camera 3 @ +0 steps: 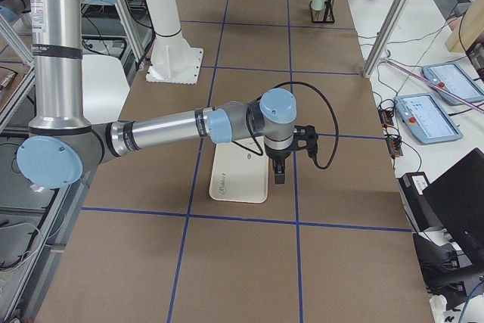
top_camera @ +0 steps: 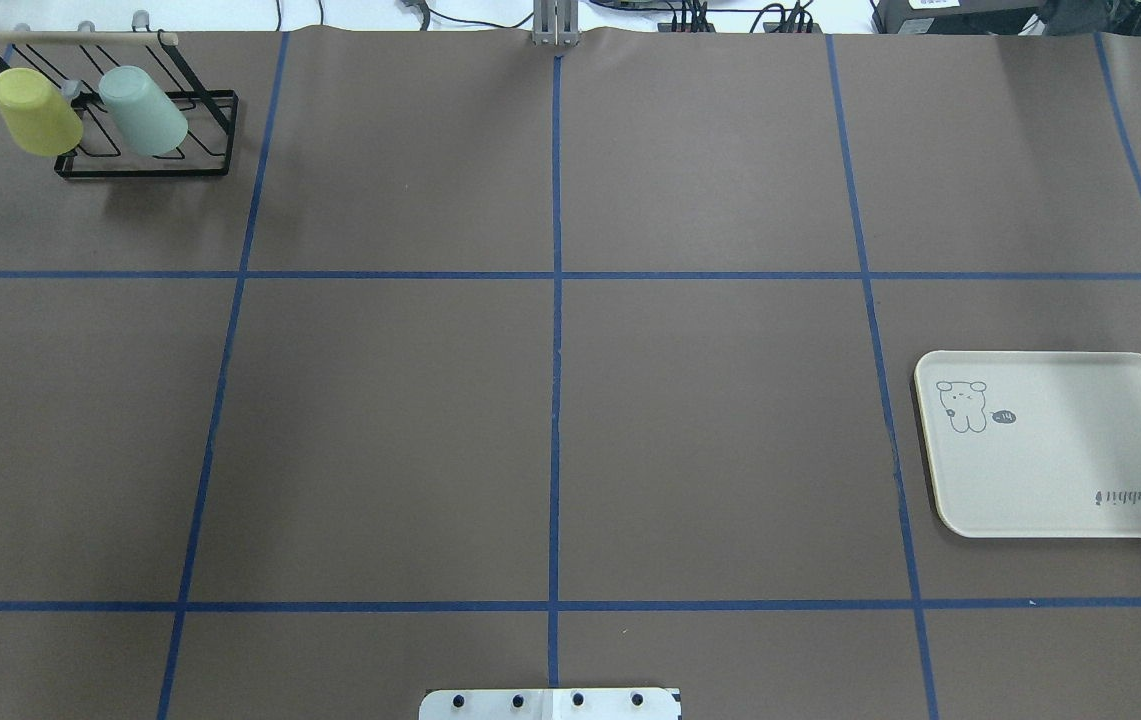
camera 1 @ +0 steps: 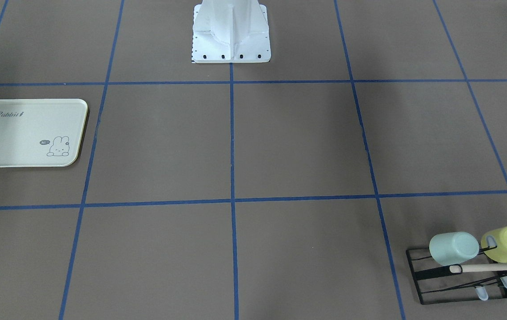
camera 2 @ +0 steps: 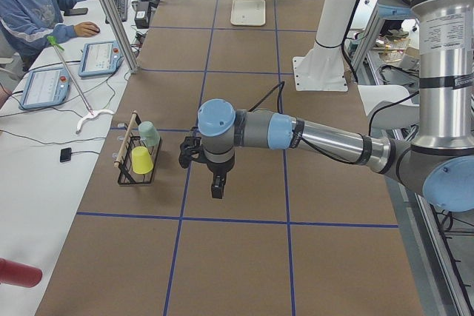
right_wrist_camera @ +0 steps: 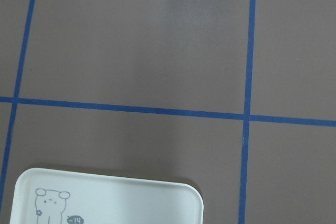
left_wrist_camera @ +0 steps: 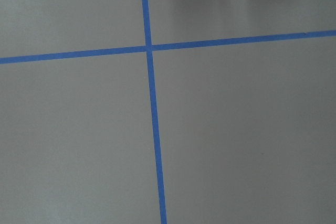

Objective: Left arm grabs green cup and hands to right arm on tray

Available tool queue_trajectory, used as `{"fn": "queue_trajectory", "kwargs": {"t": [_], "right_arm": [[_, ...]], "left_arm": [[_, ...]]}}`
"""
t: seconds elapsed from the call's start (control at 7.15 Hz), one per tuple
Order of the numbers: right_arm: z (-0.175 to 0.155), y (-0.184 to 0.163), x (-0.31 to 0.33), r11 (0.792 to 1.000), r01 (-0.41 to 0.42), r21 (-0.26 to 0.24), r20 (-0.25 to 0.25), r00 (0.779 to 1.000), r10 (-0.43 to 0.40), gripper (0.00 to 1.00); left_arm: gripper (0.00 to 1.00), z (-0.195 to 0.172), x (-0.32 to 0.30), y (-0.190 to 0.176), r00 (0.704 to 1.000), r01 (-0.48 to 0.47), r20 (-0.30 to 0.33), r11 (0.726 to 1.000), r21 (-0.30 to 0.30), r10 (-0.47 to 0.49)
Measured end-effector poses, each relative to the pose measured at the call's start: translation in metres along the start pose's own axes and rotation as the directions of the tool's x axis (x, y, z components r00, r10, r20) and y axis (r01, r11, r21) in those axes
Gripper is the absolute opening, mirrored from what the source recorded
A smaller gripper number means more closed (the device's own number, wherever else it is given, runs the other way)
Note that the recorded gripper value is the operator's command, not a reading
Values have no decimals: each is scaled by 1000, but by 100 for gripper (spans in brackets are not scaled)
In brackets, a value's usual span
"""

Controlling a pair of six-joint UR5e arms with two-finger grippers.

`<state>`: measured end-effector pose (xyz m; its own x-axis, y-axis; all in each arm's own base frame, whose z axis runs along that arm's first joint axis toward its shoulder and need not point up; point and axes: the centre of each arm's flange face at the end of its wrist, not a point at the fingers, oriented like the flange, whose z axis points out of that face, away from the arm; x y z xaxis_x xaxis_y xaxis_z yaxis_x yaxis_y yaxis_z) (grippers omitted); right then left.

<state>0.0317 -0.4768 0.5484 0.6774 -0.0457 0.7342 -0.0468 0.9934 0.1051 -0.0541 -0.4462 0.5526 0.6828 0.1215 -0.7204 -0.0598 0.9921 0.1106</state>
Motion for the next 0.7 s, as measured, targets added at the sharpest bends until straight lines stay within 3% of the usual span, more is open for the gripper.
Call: {"fn": "queue_trajectory", "kwargs": {"t": [0.42, 0.7], "right_arm": [[11, 8, -1, 1000, 3, -25, 8, 1000, -3, 100], [30, 6, -22, 997, 46, -61, 11, 999, -45, 100]], "left_arm": [[100, 1, 20, -3, 999, -42, -2, 999, -5, 42], [100, -5, 29, -4, 999, 37, -2, 999, 10, -37]]}}
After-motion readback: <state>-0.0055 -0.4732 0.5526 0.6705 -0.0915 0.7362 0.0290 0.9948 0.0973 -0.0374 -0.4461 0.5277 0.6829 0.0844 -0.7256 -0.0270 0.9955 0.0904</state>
